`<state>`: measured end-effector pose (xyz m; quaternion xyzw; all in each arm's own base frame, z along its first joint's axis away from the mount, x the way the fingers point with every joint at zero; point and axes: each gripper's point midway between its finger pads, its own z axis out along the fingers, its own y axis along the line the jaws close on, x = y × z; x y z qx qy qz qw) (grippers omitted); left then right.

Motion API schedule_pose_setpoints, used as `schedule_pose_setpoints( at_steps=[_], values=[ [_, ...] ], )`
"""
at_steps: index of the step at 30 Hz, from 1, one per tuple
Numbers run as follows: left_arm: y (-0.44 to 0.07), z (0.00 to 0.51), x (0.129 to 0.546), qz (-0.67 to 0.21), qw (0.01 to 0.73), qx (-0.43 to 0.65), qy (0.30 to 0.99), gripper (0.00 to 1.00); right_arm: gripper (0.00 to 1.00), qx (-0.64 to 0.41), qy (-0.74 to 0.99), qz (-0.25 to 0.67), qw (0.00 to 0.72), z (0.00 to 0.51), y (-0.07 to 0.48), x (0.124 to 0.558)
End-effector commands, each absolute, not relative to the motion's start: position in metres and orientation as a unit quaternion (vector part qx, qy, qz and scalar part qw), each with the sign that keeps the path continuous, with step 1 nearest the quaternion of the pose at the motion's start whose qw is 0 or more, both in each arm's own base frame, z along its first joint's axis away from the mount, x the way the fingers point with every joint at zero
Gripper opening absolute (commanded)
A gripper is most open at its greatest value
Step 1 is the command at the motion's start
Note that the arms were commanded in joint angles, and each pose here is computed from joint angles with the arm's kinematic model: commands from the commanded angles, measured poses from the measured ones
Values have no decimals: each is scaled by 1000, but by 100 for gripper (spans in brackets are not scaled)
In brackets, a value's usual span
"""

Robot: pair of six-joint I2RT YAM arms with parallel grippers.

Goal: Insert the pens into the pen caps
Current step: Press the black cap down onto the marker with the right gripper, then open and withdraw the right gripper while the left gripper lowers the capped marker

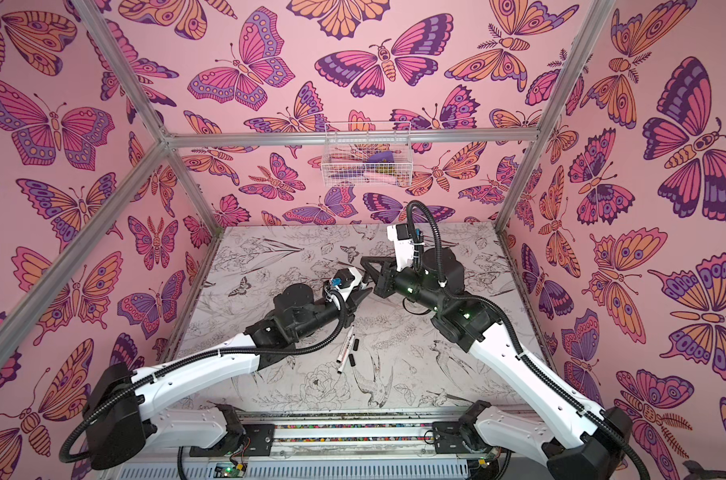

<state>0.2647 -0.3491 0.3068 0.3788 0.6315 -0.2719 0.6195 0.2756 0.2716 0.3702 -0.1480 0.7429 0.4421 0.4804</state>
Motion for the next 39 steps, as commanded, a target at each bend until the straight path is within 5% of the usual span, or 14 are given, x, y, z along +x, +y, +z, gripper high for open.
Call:
schedule_pose_setpoints(
  at_steps=[1, 21, 33, 39],
  values=[
    [-326, 503, 211, -362, 791, 312, 382, 0, 0, -134, 894, 363, 226, 204, 264, 237],
    [-332, 488, 211, -374, 764, 331, 408, 0, 0, -95, 910, 346, 206, 191, 240, 241],
    [-372, 332, 200, -452, 557, 413, 562, 0, 1, -61, 862, 395, 312, 278, 221, 276],
    [-365, 296, 201, -455, 535, 390, 596, 0, 1, -57, 845, 398, 352, 302, 211, 279]
  ],
)
